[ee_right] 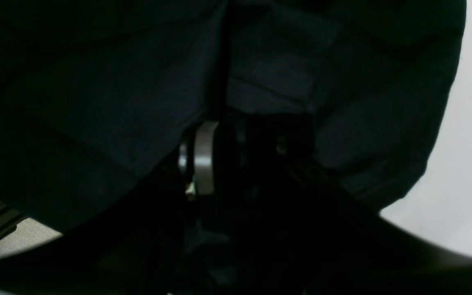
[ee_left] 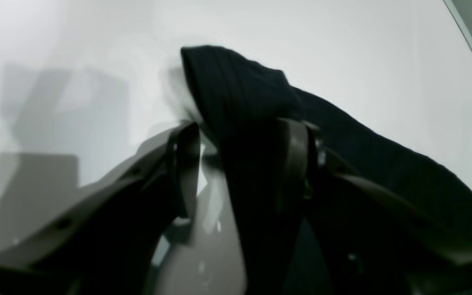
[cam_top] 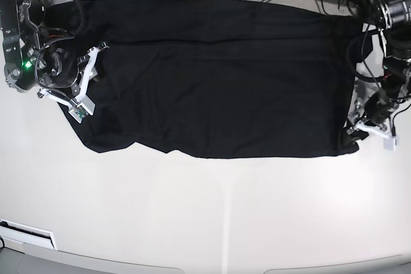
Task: Layout the t-shirt on the table in an organized manner, then fold the t-shirt properly
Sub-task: 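Release the shirt with the left gripper and move it to the shirt's hem corner, then grasp the hem corners with both grippers and lift them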
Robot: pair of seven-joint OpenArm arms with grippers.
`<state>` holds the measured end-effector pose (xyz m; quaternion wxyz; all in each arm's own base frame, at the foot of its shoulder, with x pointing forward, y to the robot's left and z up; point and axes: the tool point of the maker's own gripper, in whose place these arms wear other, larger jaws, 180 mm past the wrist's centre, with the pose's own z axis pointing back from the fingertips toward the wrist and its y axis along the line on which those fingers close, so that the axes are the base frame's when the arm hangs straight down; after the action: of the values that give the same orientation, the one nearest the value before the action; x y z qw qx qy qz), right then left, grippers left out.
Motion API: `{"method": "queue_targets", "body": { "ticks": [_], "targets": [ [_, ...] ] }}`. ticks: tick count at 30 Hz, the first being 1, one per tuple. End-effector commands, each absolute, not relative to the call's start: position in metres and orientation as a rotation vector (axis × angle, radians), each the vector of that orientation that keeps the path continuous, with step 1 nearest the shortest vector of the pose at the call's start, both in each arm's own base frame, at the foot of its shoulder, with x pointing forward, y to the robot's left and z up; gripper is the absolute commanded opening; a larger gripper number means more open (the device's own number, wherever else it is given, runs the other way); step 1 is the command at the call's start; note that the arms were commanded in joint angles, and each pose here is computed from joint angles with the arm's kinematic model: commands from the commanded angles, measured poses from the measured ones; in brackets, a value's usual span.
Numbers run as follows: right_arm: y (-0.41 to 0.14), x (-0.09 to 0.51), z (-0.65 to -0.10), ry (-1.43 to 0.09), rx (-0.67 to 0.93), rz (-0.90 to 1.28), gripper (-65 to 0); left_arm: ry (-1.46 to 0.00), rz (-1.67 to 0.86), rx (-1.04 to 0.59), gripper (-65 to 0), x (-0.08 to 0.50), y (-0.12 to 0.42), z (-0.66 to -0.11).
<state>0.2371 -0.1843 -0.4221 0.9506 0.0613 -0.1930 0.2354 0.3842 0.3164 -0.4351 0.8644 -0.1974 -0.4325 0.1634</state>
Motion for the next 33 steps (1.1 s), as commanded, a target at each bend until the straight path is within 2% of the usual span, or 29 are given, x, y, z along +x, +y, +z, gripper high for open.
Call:
{"method": "queue_targets", "body": {
  "ticks": [1, 7, 8, 9, 11, 12, 18, 20, 24, 33],
  "targets": [
    [-0.188, 0.247, -0.412, -0.428, 0.111, 0.483, -45.3, -0.953, 0.333, -0.413, -35.5, 0.399, 0.320, -0.419],
    [-0.188, 0.246, -0.412, -0.428, 0.110, 0.483, -45.3, -0.949, 0.329, -0.434, -35.8, 0.402, 0.308, -0.421],
    [-0.188, 0.246, -0.412, -0.428, 0.110, 0.483, -45.3, -0.952, 0.329, -0.433, -38.6, 0.403, 0.309, -0.420],
    [-0.188, 0.247, -0.412, -0.428, 0.110, 0.483, -45.3, -0.955, 0.327, -0.432, -44.1, 0.403, 0.309, -0.419],
    [-0.188, 0.247, -0.412, -0.430, 0.111, 0.482, -45.3, -0.962, 0.326, -0.432, -60.9, 0.404, 0.311, -0.416],
    [-0.187, 0.248, -0.412, -0.438, 0.113, 0.482, -45.3, -0.959, 0.326, -0.434, -65.0, 0.404, 0.312, -0.415],
    [-0.181, 0.266, -0.401, -0.556, 0.123, 0.483, -45.3, -0.955, 0.331, -0.489, -65.0, 0.409, 0.320, -0.391],
    [-0.188, 0.272, -0.399, -0.581, 0.082, 0.476, -45.3, -0.946, 0.310, -0.513, -65.0, 0.409, 0.320, -0.382],
    [-0.201, 0.282, -0.395, -0.597, 0.003, 0.441, -45.3, -0.930, 0.282, -0.526, -65.0, 0.407, 0.324, -0.371],
    [-0.202, 0.296, -0.385, -0.632, -0.004, 0.438, -45.3, -0.933, 0.270, -0.542, -65.0, 0.406, 0.333, -0.354]
  ]
}}
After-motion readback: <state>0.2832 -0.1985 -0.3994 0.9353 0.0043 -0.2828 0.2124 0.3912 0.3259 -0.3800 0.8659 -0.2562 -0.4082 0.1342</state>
